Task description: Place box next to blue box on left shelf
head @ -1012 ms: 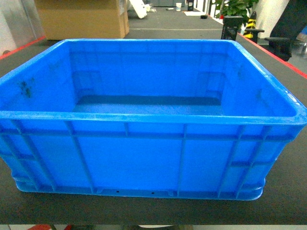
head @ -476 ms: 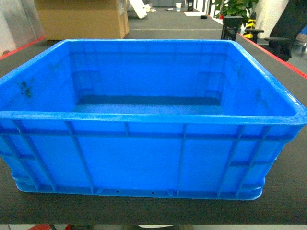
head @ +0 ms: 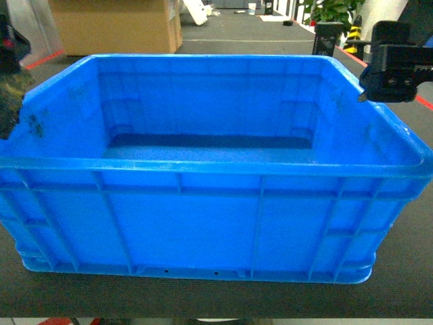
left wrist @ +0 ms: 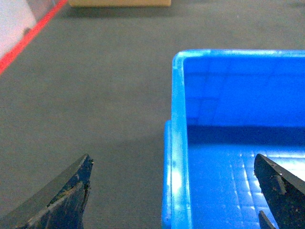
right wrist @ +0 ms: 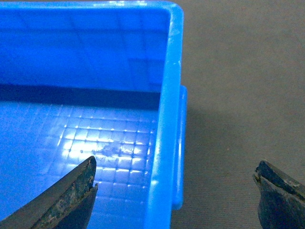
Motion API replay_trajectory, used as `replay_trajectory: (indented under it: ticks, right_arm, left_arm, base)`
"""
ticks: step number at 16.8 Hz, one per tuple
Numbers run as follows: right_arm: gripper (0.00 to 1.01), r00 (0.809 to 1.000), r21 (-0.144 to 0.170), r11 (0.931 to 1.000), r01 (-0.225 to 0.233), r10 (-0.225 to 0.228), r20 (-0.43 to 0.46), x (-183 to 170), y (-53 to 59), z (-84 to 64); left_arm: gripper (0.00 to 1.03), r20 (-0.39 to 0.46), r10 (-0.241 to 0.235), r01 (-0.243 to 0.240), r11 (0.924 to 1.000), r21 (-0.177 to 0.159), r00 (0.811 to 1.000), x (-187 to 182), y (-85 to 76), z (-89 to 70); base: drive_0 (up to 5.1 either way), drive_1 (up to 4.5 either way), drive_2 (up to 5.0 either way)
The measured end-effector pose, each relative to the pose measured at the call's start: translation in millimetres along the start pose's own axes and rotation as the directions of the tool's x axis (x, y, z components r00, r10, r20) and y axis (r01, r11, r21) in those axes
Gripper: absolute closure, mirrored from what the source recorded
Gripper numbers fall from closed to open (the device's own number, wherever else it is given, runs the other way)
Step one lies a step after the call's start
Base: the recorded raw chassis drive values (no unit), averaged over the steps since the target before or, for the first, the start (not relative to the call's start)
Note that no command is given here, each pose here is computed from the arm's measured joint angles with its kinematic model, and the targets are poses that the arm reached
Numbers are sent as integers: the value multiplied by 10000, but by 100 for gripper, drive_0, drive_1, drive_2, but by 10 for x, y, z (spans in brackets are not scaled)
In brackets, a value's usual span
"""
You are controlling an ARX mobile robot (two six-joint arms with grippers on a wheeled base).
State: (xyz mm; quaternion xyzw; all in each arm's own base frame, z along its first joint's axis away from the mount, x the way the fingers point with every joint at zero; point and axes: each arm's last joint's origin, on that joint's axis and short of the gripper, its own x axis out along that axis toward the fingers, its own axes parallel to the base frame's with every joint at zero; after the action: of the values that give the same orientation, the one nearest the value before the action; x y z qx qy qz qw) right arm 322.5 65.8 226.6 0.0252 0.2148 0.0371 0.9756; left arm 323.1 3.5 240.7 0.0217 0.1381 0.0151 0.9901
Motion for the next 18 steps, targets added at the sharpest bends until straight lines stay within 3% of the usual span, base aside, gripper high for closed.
replay_trajectory:
  ticks: [3,5,9,11,14,15,18]
  right_arm:
    - [3,9948,348,9992,173,-137,-1010,237,41,-18]
    - [3,9889,562,9981,240,-154,-1475,299,42,-66]
    - [3,9789,976,9951,180,23,-2044,391,43,-188]
    - [3,9798,988,9950,159,41,-1997,392,44,-183]
    - [4,9766,973,9951,160,53,-2149,413,44,-215]
    - [14,9768,965,9952,151,59,-2142,413,48,-215]
    - [43,9789,838,9965,66,107,-2041,410,92,-212]
  left_arm:
    - [5,-1535,-401,386,9992,-124,9873,332,-76,-188]
    - [5,-2185,-776,719,9968,-342,9727,385,-124,-210]
    - [5,-3060,-578,461,9979,-456,9503,498,-123,-309]
    - [5,-3149,-327,184,9987,-483,9486,530,-90,-308]
    - [5,-3262,-284,131,9987,-489,9449,534,-81,-308]
    - [8,-3298,-281,123,9987,-497,9436,533,-81,-309]
    - [36,-3352,-271,132,9990,-437,9418,529,-101,-309]
  base:
    - [0,0,0]
    - [0,0,0]
    - [0,0,0]
    - [0,0,0]
    - [0,0,0]
    - [0,0,0]
    - [0,0,0]
